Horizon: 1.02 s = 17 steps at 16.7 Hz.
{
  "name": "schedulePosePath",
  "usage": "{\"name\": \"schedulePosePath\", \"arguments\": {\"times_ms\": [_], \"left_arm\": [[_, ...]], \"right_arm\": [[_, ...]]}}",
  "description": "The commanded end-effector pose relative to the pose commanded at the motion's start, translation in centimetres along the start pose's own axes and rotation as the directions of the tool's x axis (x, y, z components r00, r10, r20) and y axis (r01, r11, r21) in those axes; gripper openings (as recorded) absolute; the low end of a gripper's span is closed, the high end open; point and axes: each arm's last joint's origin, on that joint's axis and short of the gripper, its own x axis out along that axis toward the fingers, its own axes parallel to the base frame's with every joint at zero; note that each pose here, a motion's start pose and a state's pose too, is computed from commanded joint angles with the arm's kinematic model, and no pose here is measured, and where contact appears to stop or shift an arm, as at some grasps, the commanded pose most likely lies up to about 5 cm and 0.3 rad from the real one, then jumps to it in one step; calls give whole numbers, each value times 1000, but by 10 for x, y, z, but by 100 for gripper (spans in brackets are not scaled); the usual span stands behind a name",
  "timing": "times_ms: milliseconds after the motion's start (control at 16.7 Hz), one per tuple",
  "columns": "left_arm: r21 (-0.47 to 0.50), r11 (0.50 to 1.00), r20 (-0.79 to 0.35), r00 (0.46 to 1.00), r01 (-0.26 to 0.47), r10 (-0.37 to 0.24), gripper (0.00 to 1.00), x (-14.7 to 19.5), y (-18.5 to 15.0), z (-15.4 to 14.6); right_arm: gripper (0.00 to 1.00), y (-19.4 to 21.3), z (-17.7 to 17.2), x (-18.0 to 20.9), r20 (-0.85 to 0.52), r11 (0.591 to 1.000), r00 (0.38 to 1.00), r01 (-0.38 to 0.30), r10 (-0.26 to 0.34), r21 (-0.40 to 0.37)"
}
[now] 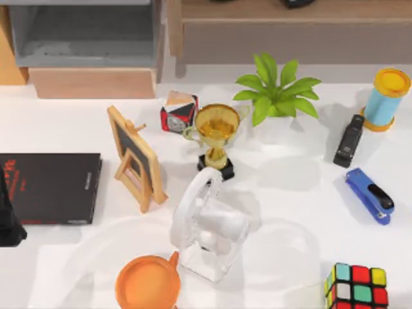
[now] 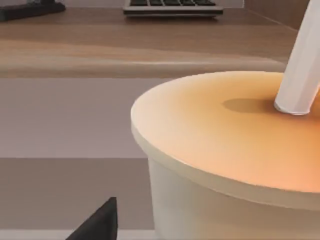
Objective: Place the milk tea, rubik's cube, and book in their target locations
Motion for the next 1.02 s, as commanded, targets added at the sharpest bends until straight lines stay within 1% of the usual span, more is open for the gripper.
{"name": "schedulePosePath", "arguments": {"times_ms": [120, 480, 600, 780, 1020], "left_arm": [[0, 1000, 0, 1000, 0, 0, 100, 0, 0, 0], [0, 1000, 0, 1000, 0, 0, 100, 0, 0, 0], [0, 1000, 0, 1000, 0, 0, 100, 0, 0, 0], [0, 1000, 0, 1000, 0, 0, 100, 0, 0, 0], [0, 1000, 0, 1000, 0, 0, 100, 0, 0, 0]], "right_arm": [[100, 0, 1, -9, 3, 1000, 1000, 3, -3, -2], [100, 1, 4, -9, -2, 1000, 1000, -3, 3, 1], [100, 2, 16, -12, -4, 1000, 1000, -10, 10, 3], [100, 1, 43, -22, 6, 1000, 1000, -4, 4, -4], [100, 1, 50, -27, 0, 1000, 1000, 0, 0, 0]]}}
